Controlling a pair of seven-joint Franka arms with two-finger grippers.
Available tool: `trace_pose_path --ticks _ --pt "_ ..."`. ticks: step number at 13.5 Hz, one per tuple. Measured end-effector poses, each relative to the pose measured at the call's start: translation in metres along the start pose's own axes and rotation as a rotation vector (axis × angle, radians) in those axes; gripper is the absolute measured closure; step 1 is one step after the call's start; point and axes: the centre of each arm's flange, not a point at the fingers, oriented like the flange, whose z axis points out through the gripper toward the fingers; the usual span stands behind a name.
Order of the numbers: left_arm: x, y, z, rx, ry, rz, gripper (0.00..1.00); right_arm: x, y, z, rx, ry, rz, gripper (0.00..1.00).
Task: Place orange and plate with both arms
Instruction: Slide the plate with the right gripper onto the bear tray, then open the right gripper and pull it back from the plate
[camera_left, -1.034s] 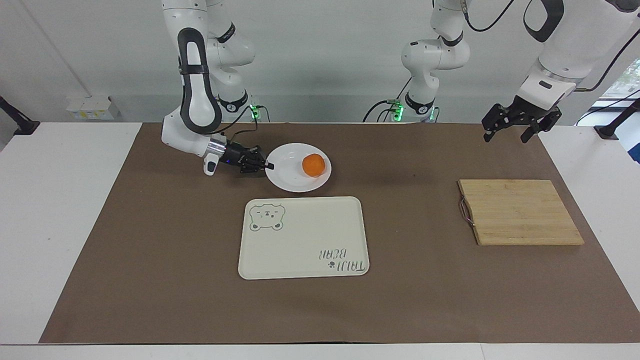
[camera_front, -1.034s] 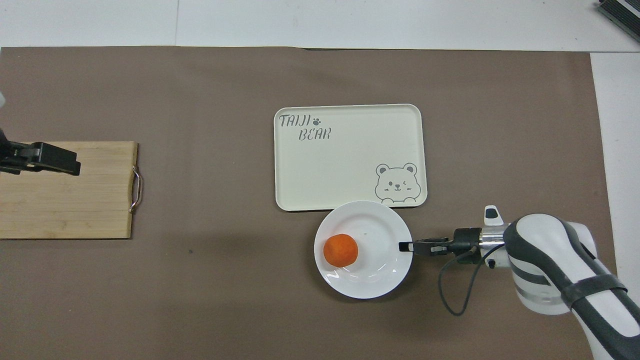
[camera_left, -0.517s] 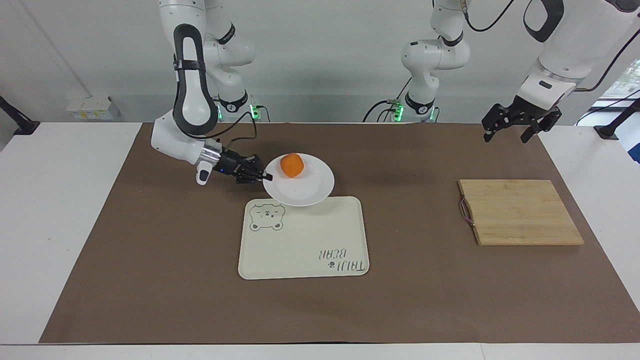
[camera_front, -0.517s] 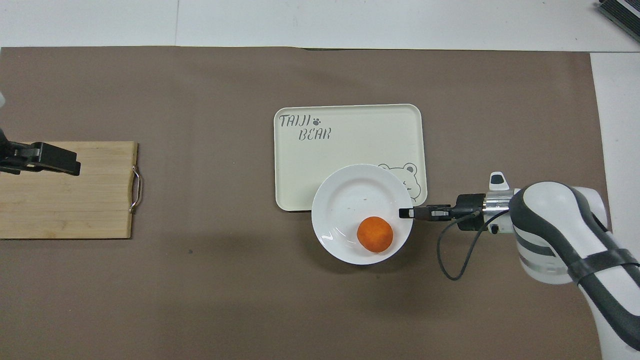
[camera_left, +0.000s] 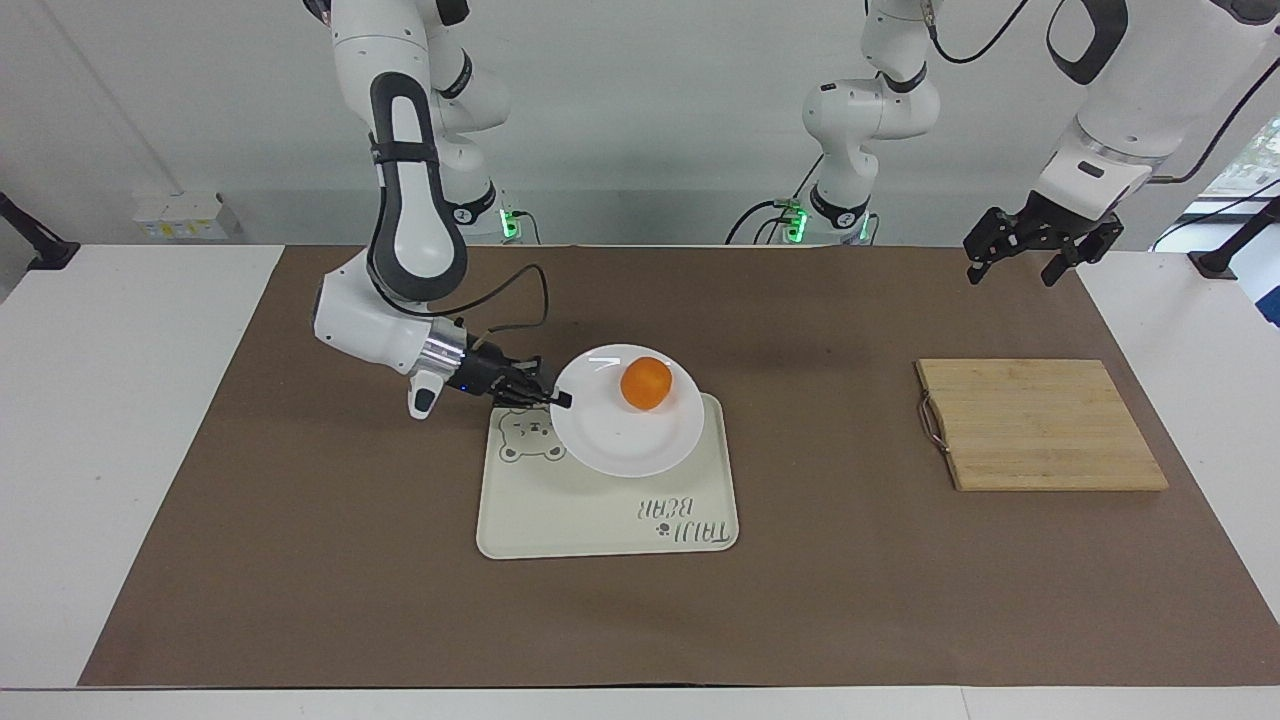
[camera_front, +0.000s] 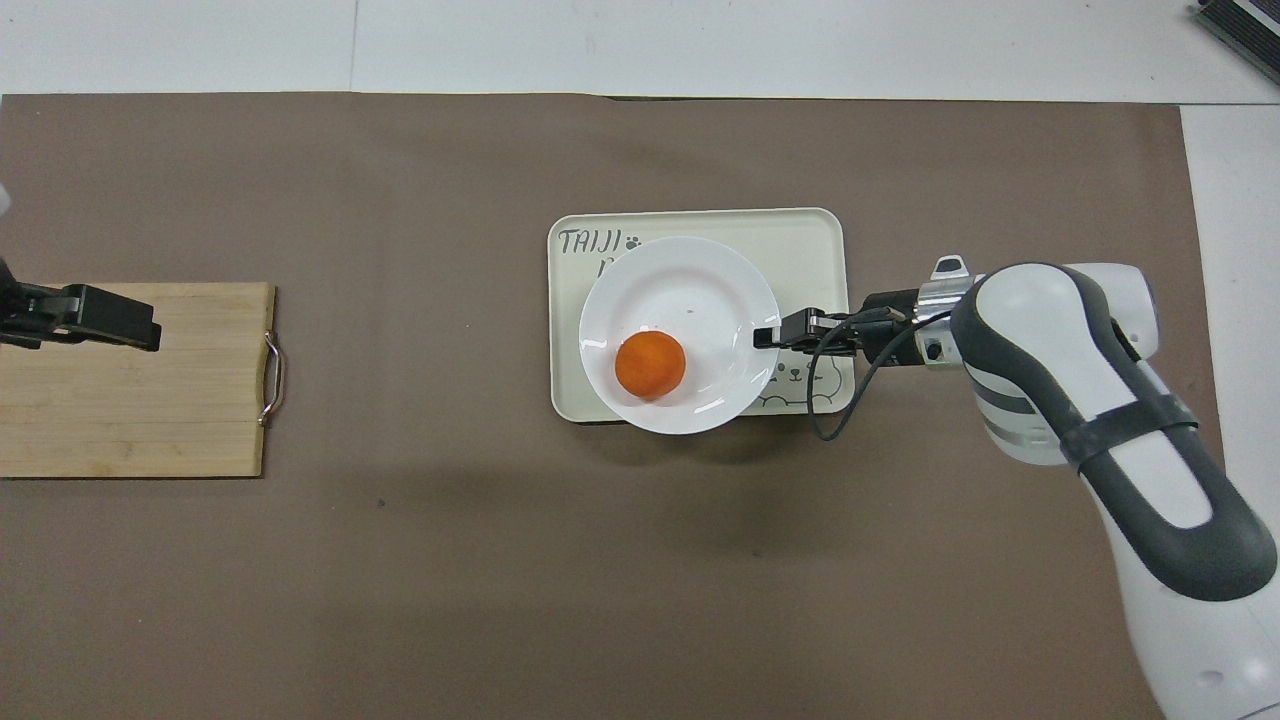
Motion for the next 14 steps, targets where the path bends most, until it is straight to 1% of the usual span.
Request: trace_pose_path --ticks 2,5,8,14 --pt "0.000 0.000 0.000 0.000 0.000 0.000 0.00 0.016 0.003 0.020 -0.020 0.008 0.016 0.96" --pt "0.000 0.000 0.000 0.000 0.000 0.000 0.00 0.024 0.020 0.033 -0.034 -0.003 0.035 0.96" --pt "0.000 0.000 0.000 0.000 0.000 0.000 0.00 0.028 0.032 0.027 -0.058 -0.005 0.011 0.96" --pt "0.000 0.000 0.000 0.000 0.000 0.000 0.00 0.029 0.039 0.020 -0.065 -0.001 0.003 0.96"
